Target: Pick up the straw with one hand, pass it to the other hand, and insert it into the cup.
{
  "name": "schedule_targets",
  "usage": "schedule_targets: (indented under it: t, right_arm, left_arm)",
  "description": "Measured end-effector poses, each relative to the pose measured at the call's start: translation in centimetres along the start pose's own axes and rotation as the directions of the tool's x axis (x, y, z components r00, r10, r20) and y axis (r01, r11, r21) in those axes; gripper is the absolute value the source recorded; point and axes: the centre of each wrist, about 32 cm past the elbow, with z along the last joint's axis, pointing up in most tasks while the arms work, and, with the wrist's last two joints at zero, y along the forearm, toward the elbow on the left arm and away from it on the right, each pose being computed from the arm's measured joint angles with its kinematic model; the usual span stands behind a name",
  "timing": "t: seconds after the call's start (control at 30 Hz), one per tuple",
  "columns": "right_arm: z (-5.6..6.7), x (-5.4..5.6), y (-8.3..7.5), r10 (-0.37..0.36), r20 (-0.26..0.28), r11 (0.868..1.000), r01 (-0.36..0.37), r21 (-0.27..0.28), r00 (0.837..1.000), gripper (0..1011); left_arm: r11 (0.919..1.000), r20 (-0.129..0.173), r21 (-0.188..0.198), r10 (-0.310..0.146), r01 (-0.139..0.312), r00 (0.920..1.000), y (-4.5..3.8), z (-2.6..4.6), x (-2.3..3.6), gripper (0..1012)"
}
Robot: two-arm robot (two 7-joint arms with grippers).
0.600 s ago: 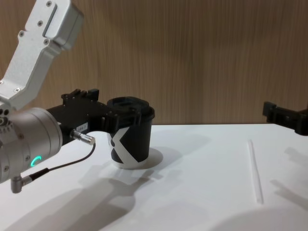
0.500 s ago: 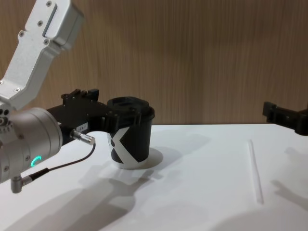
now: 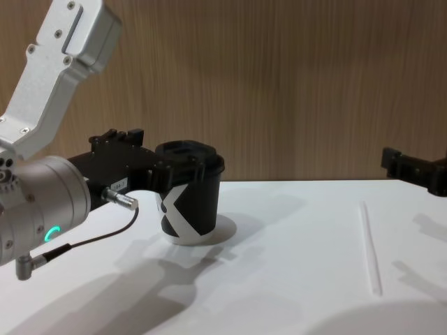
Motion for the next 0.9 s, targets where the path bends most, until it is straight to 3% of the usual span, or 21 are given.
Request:
schedule_targets:
  t: [0.9]
  right_arm:
    - [0.0, 0.0, 0.0, 0.0, 0.0, 1.0, 0.0, 0.0, 1.0, 1001]
  left_arm:
    - [1.0, 0.0, 0.0, 0.0, 0.0, 1.0, 0.0, 0.0, 0.0, 1004]
